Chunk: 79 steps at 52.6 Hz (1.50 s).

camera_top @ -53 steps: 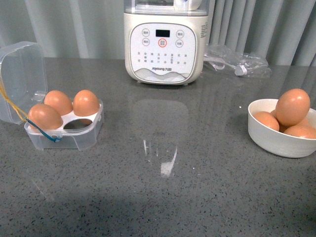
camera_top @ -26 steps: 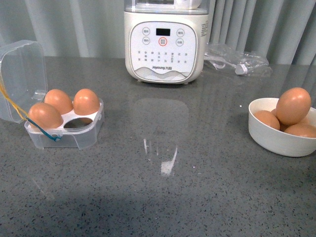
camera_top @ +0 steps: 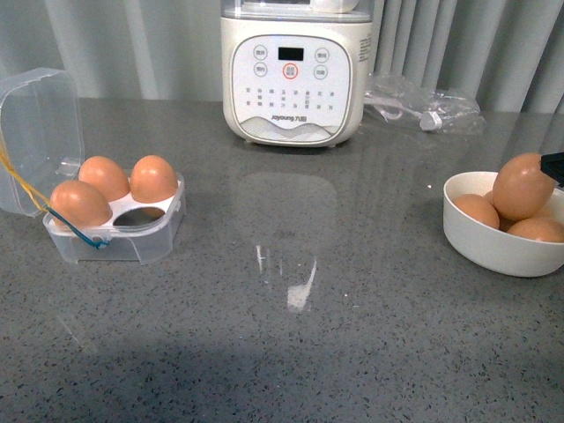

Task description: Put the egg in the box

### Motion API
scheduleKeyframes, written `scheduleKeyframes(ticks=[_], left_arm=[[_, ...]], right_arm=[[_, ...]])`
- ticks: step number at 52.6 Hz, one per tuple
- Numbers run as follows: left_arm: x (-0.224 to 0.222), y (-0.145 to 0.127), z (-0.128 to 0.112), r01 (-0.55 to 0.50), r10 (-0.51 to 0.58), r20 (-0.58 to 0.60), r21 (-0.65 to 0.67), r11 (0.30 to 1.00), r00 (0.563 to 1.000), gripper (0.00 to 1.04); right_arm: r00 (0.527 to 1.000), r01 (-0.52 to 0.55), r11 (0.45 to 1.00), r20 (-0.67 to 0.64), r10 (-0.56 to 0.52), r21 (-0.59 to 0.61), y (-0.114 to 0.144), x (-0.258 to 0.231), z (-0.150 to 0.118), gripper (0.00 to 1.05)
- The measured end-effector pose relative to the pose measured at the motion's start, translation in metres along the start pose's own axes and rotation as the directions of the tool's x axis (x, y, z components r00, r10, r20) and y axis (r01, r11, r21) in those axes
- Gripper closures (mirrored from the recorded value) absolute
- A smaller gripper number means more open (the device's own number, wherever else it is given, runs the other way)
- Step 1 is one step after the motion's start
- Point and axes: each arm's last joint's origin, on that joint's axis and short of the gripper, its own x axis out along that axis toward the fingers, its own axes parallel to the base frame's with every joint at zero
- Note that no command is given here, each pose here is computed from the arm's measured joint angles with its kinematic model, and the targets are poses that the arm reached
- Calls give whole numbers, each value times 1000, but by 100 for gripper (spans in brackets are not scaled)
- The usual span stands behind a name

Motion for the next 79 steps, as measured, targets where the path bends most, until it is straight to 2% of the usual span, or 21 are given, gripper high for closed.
scheduleKeyframes(ticks=[35, 61, 63, 69, 79], left_arm=[[0, 0, 0, 0, 0, 0, 0, 1000, 1000, 7], [0, 0, 0, 0, 0, 0, 0, 1000, 1000, 7], [0, 0, 0, 0, 0, 0, 0, 1000, 1000, 7], [0, 0, 0, 0, 0, 0, 0, 1000, 1000, 7], [0, 0, 0, 0, 0, 0, 0, 1000, 1000, 7]], right_arm=[[999, 4, 1000, -34, -5, -18, -5, 42, 0, 7], [998, -25, 999, -53, 24, -21, 3, 61, -7, 7], [998, -26, 999, -55, 25, -21, 4, 61, -8, 11], [998, -16, 1000, -53, 15, -25, 5, 63, -9, 33], [999, -17, 1000, -48, 16, -19, 5, 63, -8, 60]])
